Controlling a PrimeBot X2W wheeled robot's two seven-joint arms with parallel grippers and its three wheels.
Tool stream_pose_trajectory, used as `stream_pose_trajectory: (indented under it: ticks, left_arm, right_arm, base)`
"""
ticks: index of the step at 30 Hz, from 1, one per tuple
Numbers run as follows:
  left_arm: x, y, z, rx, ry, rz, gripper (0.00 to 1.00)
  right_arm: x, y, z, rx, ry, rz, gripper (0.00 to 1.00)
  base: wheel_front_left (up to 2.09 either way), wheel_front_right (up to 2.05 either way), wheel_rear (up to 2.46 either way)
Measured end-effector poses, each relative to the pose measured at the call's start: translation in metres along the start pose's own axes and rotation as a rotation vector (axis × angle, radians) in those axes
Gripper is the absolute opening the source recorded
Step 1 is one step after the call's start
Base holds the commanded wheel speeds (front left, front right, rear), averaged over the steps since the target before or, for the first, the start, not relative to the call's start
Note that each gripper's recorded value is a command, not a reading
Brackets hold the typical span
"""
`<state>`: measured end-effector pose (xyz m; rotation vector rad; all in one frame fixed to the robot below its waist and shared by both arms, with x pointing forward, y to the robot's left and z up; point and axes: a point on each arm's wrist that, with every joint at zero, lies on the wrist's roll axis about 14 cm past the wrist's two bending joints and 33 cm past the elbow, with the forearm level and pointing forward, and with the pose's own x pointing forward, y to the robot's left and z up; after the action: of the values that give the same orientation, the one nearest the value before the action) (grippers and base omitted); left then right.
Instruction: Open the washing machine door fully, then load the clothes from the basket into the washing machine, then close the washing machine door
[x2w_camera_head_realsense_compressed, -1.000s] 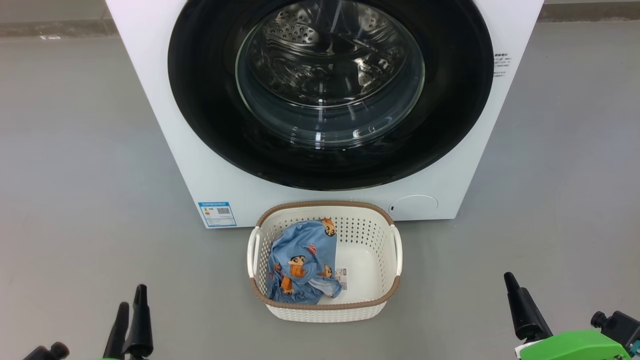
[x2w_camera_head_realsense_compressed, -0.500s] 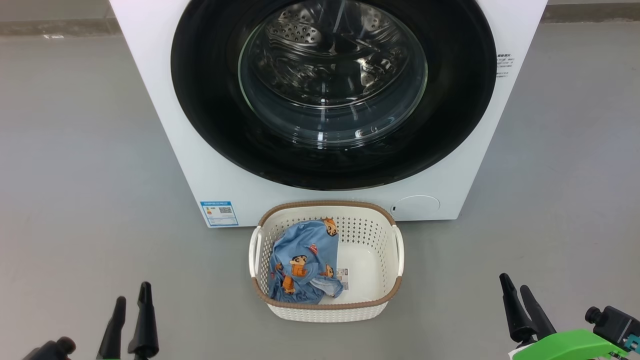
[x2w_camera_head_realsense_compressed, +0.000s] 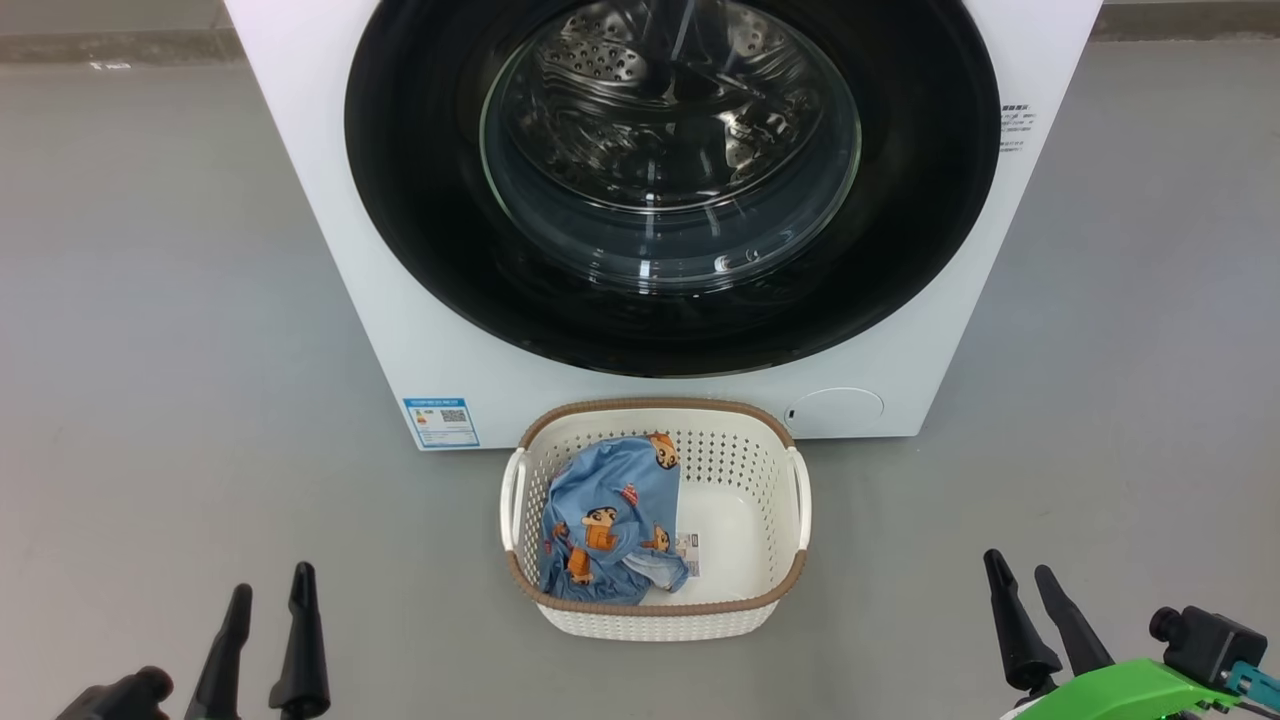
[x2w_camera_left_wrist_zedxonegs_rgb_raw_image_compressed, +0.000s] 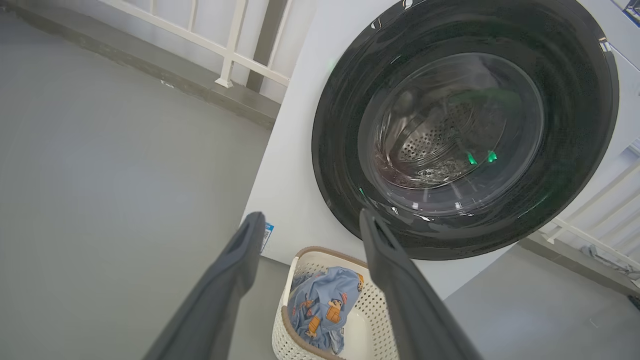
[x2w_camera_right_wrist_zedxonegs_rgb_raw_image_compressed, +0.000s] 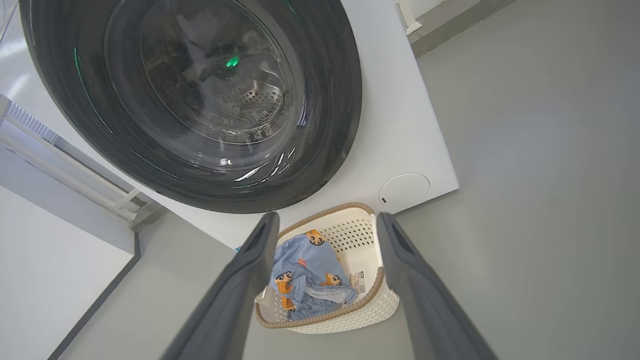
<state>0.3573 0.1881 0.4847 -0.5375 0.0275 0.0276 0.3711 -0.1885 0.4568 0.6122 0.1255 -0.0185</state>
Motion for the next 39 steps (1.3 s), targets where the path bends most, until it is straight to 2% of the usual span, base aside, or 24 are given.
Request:
stream_pose_trajectory:
  ticks: [15,39]
  left_arm:
    - [0.001,-0.01,0.005,0.209,-0.028,-0.051,1.0]
    - [-0.005,-0.019,0.005,0.485,-0.053,-0.121,1.0]
  right_arm:
    - [0.001,0.0,-0.002,-0.178,0.003,0.028,1.0]
    - [0.002,0.01,-0.003,-0.429,-0.016,0.099,1.0]
  base:
    - [0.0,0.0,0.0]
    - [0.0,0.0,0.0]
